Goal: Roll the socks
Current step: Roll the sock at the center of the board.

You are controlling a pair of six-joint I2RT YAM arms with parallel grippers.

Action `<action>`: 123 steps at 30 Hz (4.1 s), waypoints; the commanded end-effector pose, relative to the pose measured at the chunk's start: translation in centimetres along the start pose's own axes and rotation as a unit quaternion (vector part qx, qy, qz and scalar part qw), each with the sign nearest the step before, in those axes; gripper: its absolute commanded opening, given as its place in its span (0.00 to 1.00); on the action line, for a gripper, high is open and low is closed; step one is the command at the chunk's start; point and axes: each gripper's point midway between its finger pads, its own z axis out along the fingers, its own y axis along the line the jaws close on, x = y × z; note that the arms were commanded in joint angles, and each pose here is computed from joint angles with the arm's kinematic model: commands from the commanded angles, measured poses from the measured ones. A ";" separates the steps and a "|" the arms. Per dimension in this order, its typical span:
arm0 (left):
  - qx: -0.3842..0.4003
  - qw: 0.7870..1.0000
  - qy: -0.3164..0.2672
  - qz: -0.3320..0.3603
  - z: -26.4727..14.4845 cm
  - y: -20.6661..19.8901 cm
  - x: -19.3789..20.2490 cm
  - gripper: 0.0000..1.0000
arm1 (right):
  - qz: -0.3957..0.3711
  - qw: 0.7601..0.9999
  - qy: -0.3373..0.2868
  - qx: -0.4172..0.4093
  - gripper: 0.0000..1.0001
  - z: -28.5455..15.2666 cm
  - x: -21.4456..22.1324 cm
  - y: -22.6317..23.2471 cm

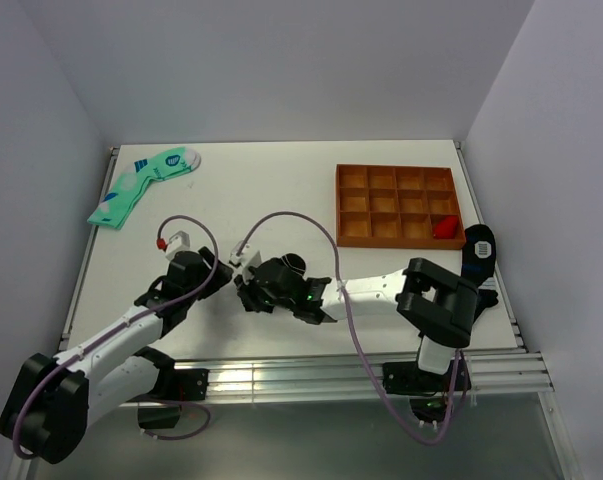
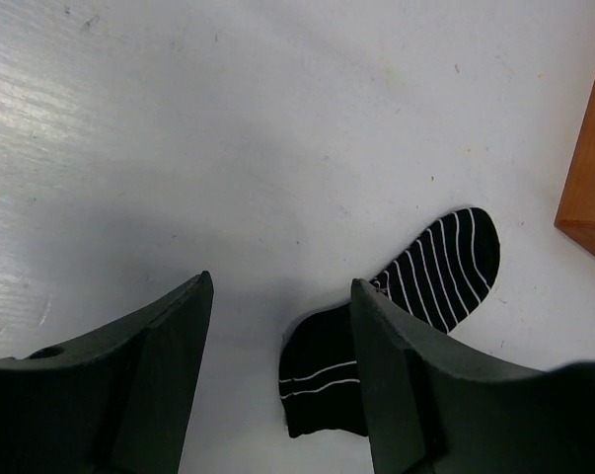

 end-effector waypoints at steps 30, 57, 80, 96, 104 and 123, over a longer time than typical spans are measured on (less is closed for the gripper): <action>-0.011 0.993 -0.103 -0.061 -1.9 -2.2 -8.9 0.75 | -0.004 0.991 0.074 0.108 0.24 2.5 2.5 0.9; -0.001 0.995 -0.090 -0.053 -1.1 -2.7 -8.4 0.75 | -0.038 0.981 0.101 0.160 0.35 2.1 3.6 0.1; 0.006 0.995 -0.083 -0.051 -0.8 -2.9 -8.2 0.74 | -0.046 0.980 0.084 0.173 0.38 1.2 1.7 0.5; 0.007 0.996 -0.079 -0.047 -0.4 -3.0 -8.1 0.74 | -0.044 0.980 0.098 0.167 0.41 2.3 3.2 0.6; 0.007 0.996 -0.078 -0.047 -0.4 -3.0 -8.0 0.74 | -0.040 0.980 0.109 0.161 0.41 2.7 4.2 0.9; 0.008 0.996 -0.079 -0.047 -0.6 -3.1 -8.2 0.73 | -0.021 0.982 0.121 0.146 0.28 3.1 6.1 1.2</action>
